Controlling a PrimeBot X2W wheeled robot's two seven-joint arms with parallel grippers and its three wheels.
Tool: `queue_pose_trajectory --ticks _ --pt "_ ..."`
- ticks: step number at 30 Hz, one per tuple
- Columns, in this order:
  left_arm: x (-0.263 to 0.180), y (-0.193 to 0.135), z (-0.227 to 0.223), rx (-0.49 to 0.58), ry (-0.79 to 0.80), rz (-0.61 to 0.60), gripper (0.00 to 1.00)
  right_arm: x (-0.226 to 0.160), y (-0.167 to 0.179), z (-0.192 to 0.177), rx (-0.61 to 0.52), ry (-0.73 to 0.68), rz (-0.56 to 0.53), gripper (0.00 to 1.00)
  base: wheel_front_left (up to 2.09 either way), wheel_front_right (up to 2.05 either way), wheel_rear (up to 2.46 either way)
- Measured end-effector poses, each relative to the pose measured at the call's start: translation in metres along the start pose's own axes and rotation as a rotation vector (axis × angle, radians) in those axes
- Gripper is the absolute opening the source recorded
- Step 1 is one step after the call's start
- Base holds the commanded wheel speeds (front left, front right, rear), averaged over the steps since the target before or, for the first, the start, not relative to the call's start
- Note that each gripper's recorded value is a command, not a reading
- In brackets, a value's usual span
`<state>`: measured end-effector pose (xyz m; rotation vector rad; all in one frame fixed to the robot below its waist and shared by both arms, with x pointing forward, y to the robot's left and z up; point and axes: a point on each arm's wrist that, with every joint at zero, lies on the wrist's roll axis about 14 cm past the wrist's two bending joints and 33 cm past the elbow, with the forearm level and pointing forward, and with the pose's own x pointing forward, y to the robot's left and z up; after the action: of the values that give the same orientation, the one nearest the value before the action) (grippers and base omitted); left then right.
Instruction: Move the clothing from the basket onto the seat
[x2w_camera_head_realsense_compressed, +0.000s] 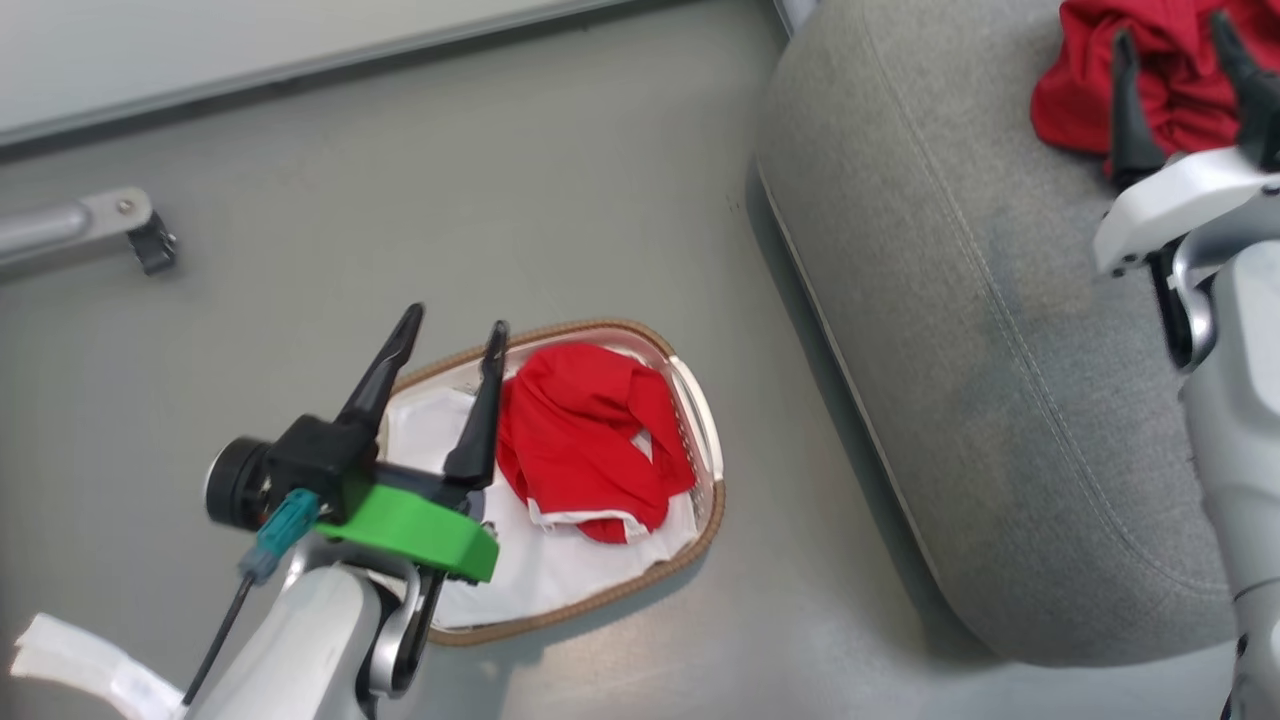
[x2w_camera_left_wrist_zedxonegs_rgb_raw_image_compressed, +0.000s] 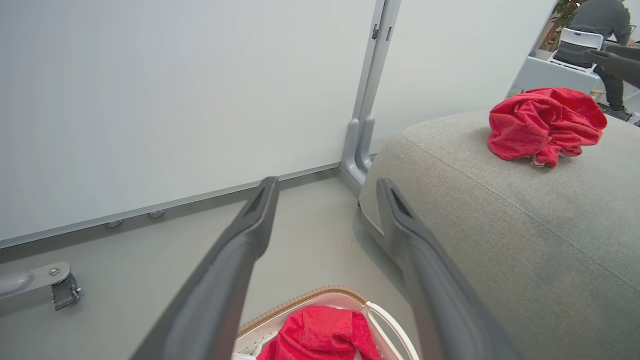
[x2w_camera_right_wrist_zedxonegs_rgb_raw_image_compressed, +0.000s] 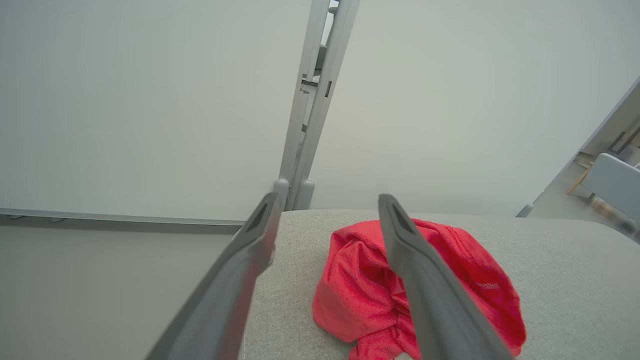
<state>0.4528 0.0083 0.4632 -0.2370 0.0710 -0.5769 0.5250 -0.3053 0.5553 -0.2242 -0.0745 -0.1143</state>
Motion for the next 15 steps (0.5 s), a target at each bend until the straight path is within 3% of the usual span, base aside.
queue_pose_trajectory --ticks 8,15 --pt "-0.047 0.039 0.021 0.004 -0.049 0.203 1.0 -0.03 0.051 0.022 0.153 -0.077 0.067 1.0 0.0 0.0 0.0" --pt "-0.095 0.056 0.023 -0.007 -0.063 0.338 1.0 -0.075 0.088 0.02 0.261 -0.087 0.111 1.0 0.0 0.0 0.0"
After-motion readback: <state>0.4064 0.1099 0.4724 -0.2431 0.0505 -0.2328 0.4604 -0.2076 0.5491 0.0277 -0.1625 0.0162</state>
